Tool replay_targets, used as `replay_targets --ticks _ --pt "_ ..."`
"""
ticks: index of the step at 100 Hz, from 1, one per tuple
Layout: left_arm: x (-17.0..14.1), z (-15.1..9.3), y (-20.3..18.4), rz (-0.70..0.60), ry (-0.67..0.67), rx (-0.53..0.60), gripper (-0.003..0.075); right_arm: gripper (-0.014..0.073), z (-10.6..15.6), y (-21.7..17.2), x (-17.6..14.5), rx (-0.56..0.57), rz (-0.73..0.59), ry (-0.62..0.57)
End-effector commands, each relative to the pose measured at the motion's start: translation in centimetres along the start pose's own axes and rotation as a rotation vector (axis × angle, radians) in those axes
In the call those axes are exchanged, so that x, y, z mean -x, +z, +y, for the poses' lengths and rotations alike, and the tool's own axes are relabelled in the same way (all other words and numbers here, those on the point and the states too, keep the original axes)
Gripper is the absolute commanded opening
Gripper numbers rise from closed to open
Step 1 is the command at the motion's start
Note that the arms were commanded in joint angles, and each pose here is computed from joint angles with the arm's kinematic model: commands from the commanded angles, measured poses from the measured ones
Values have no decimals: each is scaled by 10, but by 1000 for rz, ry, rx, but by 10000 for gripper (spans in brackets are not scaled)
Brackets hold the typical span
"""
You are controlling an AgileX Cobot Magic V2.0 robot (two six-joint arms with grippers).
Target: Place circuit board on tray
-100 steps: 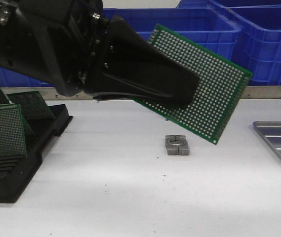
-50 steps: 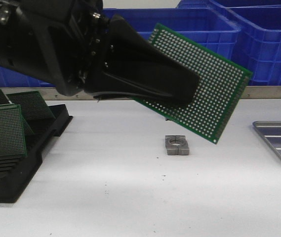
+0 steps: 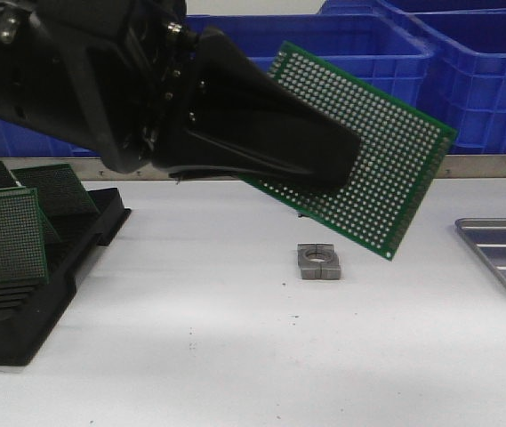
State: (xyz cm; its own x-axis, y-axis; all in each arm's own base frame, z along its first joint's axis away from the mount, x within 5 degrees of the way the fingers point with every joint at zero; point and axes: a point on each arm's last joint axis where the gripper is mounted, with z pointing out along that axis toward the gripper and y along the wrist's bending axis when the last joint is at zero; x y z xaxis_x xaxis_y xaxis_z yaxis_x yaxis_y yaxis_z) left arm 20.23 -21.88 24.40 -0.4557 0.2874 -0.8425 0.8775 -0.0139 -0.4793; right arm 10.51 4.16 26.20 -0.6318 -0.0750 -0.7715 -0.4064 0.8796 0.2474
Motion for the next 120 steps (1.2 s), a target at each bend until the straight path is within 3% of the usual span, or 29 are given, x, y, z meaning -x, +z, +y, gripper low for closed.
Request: replay_targets --ticks 1,27,60,97,106,120 --pt "19 -13 -3 -88 21 -54 -17 332 8 0 20 100 -106 -122" --pt "19 -13 -3 -88 21 -53 -17 346 20 15 29 308 -125 -353" --pt "18 -11 -3 -86 20 -32 -17 346 26 39 56 561 27 -342" --pt "18 -11 -3 -86 20 -32 -17 343 38 72 67 700 133 -339" --pt "18 -11 -3 -86 20 -32 -17 293 40 75 67 714 145 -339" --pt "18 -11 -3 -86 20 -32 -17 107 40 75 68 714 139 -339"
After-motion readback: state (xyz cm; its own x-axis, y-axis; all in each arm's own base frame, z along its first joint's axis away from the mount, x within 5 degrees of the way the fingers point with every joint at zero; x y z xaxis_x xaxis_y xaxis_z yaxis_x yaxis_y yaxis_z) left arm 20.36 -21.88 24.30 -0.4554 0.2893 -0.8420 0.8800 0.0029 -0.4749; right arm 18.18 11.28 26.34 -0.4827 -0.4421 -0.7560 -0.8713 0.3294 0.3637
